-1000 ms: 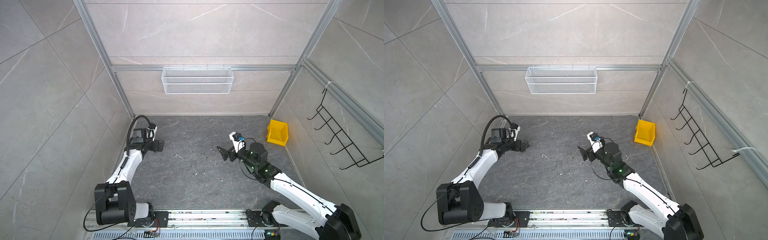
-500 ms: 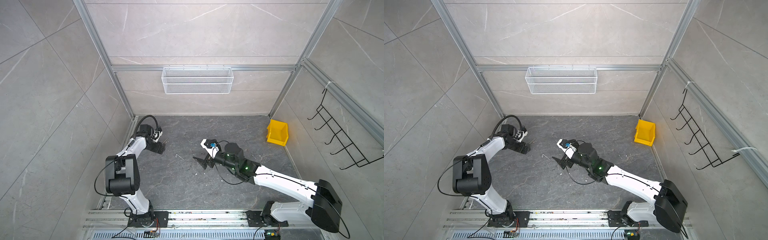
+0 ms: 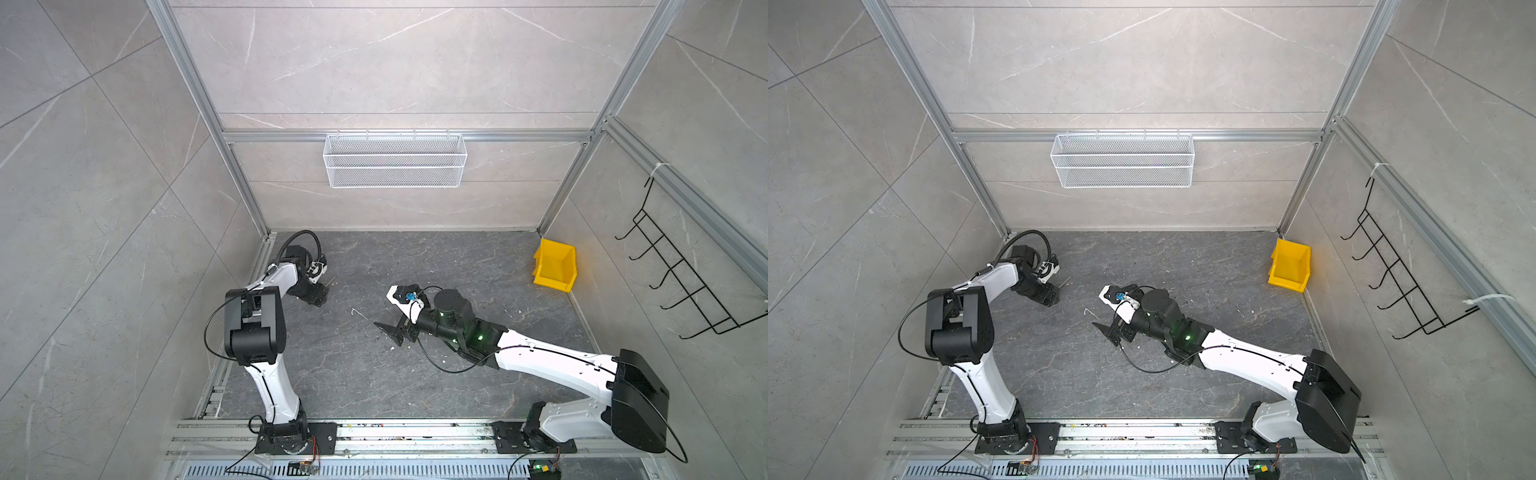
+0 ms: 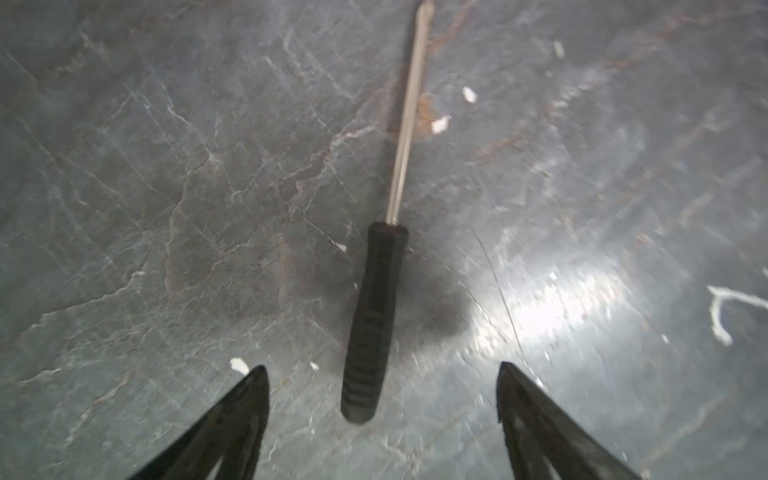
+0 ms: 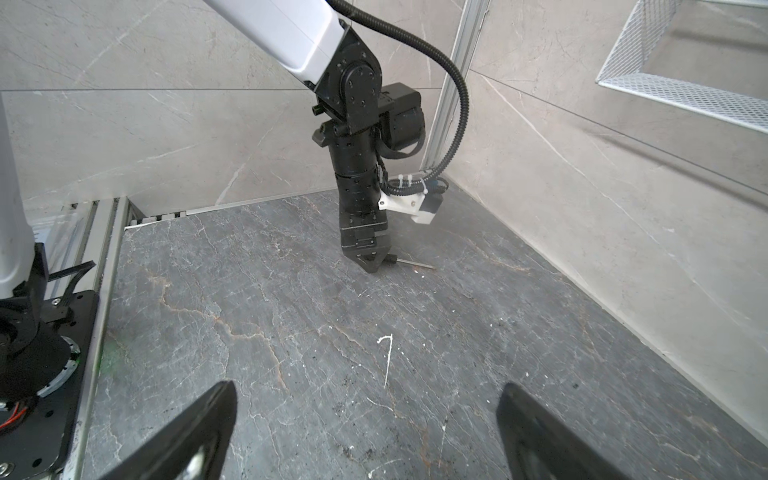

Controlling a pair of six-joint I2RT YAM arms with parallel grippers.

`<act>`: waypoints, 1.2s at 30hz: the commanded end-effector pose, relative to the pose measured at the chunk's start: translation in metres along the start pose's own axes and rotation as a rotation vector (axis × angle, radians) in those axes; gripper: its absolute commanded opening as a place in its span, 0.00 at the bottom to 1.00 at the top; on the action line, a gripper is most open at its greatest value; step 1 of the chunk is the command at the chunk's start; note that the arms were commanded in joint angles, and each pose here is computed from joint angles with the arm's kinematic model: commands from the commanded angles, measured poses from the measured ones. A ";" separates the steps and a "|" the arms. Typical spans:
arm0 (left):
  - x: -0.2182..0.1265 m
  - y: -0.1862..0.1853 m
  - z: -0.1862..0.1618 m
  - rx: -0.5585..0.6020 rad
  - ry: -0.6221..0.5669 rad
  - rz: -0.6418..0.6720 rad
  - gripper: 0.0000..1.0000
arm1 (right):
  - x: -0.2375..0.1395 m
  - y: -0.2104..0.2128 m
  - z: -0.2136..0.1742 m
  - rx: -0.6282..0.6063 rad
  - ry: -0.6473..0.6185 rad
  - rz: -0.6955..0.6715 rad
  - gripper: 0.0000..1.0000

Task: Put the screwdriver in the bin
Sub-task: 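Lower the left gripper onto the screwdriver handle while the right arm reaches inward, then close the left gripper on the screwdriver handle and lift it upright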

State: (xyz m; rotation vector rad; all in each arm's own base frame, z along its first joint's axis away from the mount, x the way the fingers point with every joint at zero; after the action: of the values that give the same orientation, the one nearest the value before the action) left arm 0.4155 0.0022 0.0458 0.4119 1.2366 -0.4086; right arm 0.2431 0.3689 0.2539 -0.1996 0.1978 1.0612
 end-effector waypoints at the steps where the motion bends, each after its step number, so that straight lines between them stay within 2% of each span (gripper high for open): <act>1: 0.007 0.008 0.007 0.016 0.009 0.016 0.77 | 0.004 0.003 0.010 -0.019 -0.019 0.011 0.99; 3: 0.014 0.008 0.007 0.009 0.022 0.005 0.69 | 0.005 0.004 0.010 -0.021 -0.014 0.013 0.99; 11: 0.017 0.005 -0.001 0.021 0.053 -0.009 0.21 | 0.009 0.003 0.009 -0.023 -0.004 0.011 0.99; 17: 0.005 0.002 0.002 0.025 0.029 -0.012 0.01 | 0.008 -0.005 0.015 -0.005 -0.036 -0.041 0.99; 21: -0.011 0.002 0.012 0.011 -0.028 -0.004 0.00 | 0.004 -0.008 0.018 -0.014 -0.052 -0.061 0.99; 29: -0.060 -0.004 0.046 -0.060 -0.261 -0.001 0.00 | -0.015 -0.018 0.015 -0.117 -0.018 -0.129 0.99; 36: -0.104 -0.041 0.087 -0.054 -0.440 -0.066 0.00 | -0.040 -0.040 0.019 -0.100 -0.024 -0.210 0.99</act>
State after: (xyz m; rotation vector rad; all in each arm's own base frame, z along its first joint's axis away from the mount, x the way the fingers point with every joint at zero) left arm 0.4333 -0.0388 0.1336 0.2883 0.9461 -0.4332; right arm 0.2558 0.3376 0.2846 -0.2839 0.0922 0.9148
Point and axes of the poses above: each gripper's point midway between its finger pads, its own x axis out along the fingers, its own y axis along the line the jaws close on, z = x × y, the point moved 1 cm from there along -x, back along the fingers, and after that the axes turned 5 degrees about x, right-handed, at the moved point
